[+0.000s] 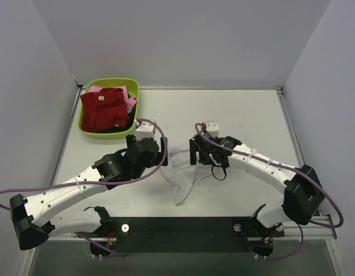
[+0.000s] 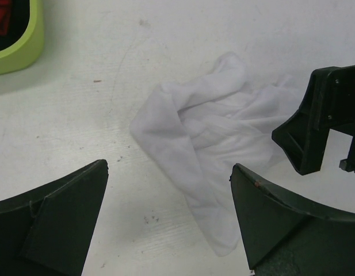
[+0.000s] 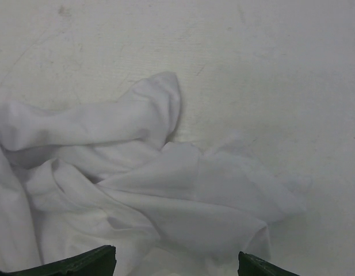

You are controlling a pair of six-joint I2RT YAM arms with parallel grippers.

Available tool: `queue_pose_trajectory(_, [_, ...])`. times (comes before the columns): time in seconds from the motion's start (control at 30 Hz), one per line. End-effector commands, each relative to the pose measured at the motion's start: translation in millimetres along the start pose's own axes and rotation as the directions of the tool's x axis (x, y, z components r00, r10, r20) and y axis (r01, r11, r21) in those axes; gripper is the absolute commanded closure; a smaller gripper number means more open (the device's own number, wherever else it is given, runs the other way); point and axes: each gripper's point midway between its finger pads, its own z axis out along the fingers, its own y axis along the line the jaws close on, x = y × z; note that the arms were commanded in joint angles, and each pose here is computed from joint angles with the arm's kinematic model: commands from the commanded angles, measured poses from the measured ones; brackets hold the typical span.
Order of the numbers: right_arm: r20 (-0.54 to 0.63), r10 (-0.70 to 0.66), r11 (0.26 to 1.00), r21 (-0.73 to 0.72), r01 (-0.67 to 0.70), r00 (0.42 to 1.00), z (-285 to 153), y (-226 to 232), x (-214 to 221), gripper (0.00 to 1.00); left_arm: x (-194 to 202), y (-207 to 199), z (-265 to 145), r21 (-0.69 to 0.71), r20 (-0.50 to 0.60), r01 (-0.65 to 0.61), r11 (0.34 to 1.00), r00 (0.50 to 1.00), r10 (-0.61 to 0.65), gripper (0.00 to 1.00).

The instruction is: Fold and stack the t-shirts

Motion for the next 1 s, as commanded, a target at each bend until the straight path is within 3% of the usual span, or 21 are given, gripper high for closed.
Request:
queue_pose_trajectory(0.0, [0.000,0.005,0.999,-0.052,-0.005,1.000,-4.1,25.3,3.2,0.18,2.8,8.9,-1.3,-0.034,0.011,0.018,0.999,1.000,-0.018,0.03])
queue_pose_trajectory(0.27, [-0.047,-0.023,0.998,-0.053,0.021,0.999,9.1,43.1,21.4,0.30,4.1,9.1,2.3,-0.043,0.009,0.000,0.999,1.000,0.000,0.03])
queue_pose_trajectory(0.37, [-0.052,-0.024,0.999,-0.049,0.022,0.998,15.2,45.5,22.7,0.42,4.2,10.6,1.2,-0.045,0.012,-0.004,0.999,1.000,0.004,0.03])
queue_pose_trajectory(0.47, [-0.057,-0.021,0.999,-0.045,0.018,0.998,20.4,48.8,22.6,0.61,4.6,14.4,0.6,-0.054,0.013,-0.009,0.998,1.000,0.009,0.03])
queue_pose_trajectory(0.63, [-0.065,-0.021,0.999,-0.042,0.018,0.998,27.4,54.0,22.2,0.81,3.8,19.2,-2.1,-0.067,0.018,-0.011,0.998,1.000,0.013,0.03])
queue_pose_trajectory(0.73, [-0.068,-0.022,0.999,-0.039,0.020,0.997,30.0,56.1,21.4,1.00,4.4,21.3,-2.4,-0.071,0.020,-0.012,0.997,1.000,0.014,0.03])
queue_pose_trajectory(0.87, [-0.043,-0.017,0.999,-0.036,0.015,0.999,28.2,57.7,13.5,1.00,7.0,23.2,-1.0,-0.079,0.016,-0.015,0.997,1.000,0.017,0.03])
queue_pose_trajectory(0.97, [0.045,-0.042,0.998,-0.036,0.043,0.998,7.7,60.9,-20.0,1.00,9.4,25.5,1.0,-0.091,0.012,-0.019,0.996,1.000,0.020,0.02])
